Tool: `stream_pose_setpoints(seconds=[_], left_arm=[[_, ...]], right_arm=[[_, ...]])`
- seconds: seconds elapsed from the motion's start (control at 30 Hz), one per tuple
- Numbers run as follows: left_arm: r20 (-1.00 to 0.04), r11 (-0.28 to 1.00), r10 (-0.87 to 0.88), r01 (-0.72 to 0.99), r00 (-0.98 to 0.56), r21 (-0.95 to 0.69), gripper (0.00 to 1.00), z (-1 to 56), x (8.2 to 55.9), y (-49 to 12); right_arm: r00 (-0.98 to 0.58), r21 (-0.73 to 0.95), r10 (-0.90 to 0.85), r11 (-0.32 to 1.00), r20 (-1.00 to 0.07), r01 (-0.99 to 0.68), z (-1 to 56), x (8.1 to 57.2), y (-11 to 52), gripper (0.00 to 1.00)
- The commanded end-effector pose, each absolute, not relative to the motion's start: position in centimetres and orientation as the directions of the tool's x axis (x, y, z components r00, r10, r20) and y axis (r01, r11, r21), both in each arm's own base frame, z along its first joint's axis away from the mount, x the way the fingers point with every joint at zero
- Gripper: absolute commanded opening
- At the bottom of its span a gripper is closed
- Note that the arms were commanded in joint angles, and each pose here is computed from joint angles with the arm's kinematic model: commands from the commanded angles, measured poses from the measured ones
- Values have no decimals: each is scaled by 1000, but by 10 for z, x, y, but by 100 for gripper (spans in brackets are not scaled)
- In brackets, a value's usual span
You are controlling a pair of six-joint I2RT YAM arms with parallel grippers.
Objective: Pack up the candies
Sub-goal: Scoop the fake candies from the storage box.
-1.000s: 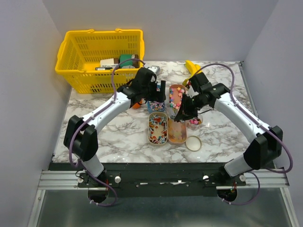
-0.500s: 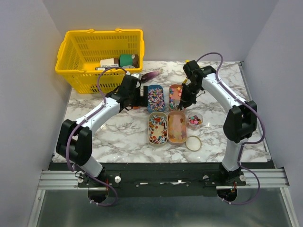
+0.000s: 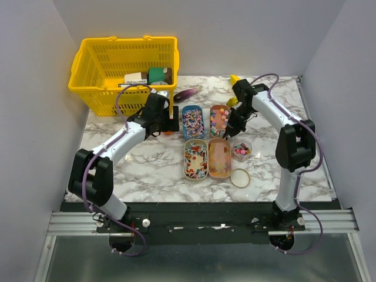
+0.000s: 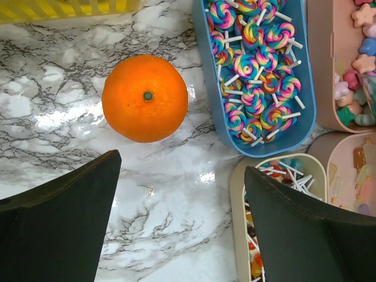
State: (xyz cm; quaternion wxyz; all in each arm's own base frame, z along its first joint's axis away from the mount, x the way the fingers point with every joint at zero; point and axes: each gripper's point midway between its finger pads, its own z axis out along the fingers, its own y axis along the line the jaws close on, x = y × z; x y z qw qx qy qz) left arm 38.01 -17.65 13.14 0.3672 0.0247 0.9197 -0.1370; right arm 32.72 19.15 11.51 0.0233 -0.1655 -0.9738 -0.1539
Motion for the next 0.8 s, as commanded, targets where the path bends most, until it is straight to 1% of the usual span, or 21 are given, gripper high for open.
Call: stream_pose_setpoints(seconds=[0.0, 0.33, 0.63, 0.77], left_arm=[[-718, 961, -56, 158, -693, -227, 99, 144, 384, -174], [-714, 965, -62, 141, -698, -222, 99, 140, 387, -169], [-709, 969, -66, 125, -702, -214, 99, 135, 388, -165], [-708, 969, -66, 123, -703, -212, 99, 135, 389, -164]], right_arm=[[-919, 292, 353, 873, 174, 391, 99, 333, 192, 1], [-916, 216, 374, 892, 143, 397, 69, 358, 176, 1], [-943, 207, 325, 919, 75, 334, 56, 381, 168, 1], [-962, 211, 266, 938, 62, 273, 55, 389, 165, 1]])
